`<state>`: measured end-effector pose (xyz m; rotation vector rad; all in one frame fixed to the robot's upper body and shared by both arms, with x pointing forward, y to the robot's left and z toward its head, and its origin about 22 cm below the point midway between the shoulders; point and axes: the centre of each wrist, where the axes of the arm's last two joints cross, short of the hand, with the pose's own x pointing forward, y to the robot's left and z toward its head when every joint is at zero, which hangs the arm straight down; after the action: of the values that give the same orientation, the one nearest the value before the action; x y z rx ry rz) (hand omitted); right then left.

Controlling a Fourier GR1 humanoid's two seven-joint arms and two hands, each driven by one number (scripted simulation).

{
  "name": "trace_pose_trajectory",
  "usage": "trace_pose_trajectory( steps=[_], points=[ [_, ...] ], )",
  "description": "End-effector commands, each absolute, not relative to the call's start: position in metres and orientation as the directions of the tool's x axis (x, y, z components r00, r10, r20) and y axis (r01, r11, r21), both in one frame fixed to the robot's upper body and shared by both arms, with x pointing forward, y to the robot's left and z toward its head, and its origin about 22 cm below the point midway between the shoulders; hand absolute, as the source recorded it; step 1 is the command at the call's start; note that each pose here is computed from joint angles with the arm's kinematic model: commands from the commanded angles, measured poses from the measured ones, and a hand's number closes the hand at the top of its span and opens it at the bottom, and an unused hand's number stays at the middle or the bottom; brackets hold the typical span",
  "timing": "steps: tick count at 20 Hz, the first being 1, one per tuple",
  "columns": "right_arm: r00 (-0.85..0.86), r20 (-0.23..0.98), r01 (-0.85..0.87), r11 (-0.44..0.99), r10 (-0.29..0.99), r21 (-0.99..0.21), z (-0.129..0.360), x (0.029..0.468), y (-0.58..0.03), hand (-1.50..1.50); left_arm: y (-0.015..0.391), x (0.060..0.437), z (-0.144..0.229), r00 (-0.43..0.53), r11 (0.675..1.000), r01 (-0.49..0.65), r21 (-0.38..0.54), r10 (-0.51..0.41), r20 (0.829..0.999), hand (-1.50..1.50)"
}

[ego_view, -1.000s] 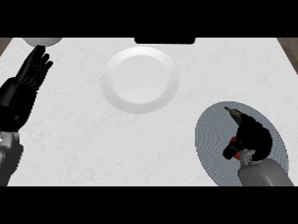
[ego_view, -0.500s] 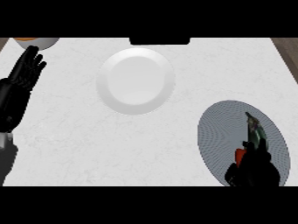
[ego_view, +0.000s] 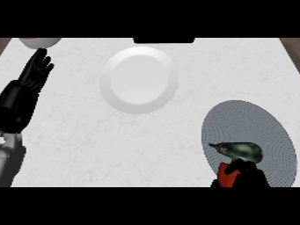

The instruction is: Pick the bell pepper from the placemat and place it in the plate

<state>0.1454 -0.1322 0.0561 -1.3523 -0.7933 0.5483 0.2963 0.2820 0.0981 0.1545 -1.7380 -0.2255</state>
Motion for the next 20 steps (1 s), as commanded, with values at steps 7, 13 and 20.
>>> trace_pose_trajectory(
  steps=[7, 13, 20],
  points=[
    [0.376, 0.509, 0.431, 0.340, 0.774, -0.836, 0.125, 0.147, -0.071, 1.50, 0.280, 0.298, 0.109, -0.206, 0.970, 0.052, 0.239, -0.224, 0.953, 0.00],
    [0.310, 0.520, 0.404, 0.384, 0.796, -0.830, 0.139, 0.193, -0.049, 1.50, 0.277, 0.302, 0.111, -0.200, 0.971, 0.037, 0.235, -0.223, 0.954, 0.00],
    [0.281, 0.549, 0.420, 0.413, 0.788, -0.808, 0.159, 0.269, -0.034, 1.50, 0.270, 0.303, 0.109, -0.208, 0.970, 0.075, 0.232, -0.213, 0.955, 0.00]
  ],
)
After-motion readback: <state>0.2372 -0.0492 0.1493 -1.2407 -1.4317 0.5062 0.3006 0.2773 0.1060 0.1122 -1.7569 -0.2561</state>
